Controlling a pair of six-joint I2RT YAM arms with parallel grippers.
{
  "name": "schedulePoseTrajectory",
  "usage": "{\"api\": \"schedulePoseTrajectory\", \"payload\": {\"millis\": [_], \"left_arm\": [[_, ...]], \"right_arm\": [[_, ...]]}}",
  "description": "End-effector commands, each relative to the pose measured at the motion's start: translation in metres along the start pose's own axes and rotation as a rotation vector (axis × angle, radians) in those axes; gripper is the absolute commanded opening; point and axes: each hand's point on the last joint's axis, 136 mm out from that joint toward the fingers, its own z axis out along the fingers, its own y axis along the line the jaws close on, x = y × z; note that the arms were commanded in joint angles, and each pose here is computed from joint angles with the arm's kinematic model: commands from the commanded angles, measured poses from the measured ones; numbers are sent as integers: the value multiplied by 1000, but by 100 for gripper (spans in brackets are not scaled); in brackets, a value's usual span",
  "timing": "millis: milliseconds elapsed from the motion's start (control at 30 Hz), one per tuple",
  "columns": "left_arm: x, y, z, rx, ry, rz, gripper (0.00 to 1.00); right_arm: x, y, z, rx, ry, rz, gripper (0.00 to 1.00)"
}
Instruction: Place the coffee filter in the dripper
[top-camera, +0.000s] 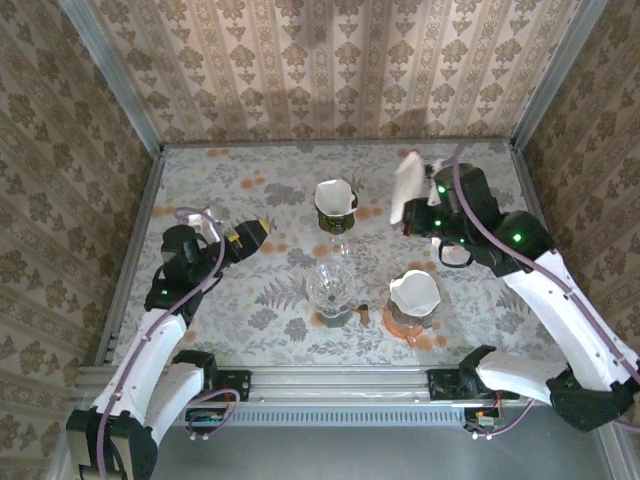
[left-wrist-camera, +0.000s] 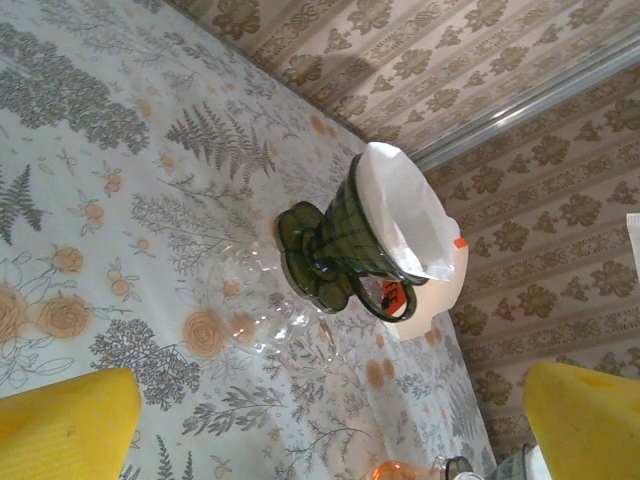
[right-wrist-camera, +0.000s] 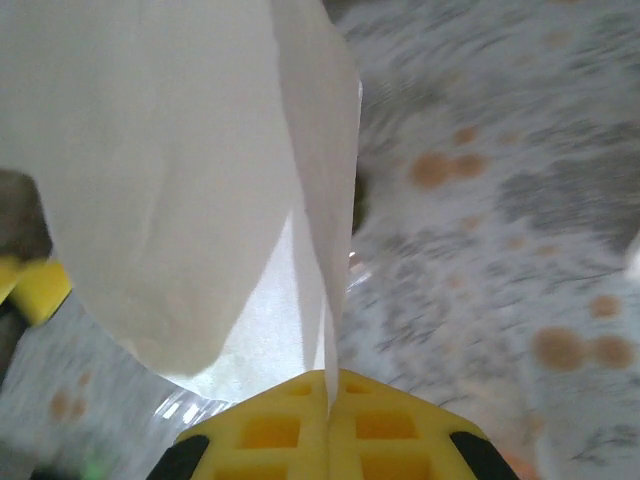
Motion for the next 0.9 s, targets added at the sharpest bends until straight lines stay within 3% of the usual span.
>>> {"api": "schedulePoseTrajectory", "payload": {"millis": [0,367,867], "left_arm": [[-5,-18,-5,51,16,63,100],[12,-38,-3,154,114,79,94],[46,-71,-4,238,256,167,91]], "right_arm": [[66,30,-2,-59,343,-109,0],[120,59,5,-27,661,-144,0],[139,62,18,66,824,-95,0]]}}
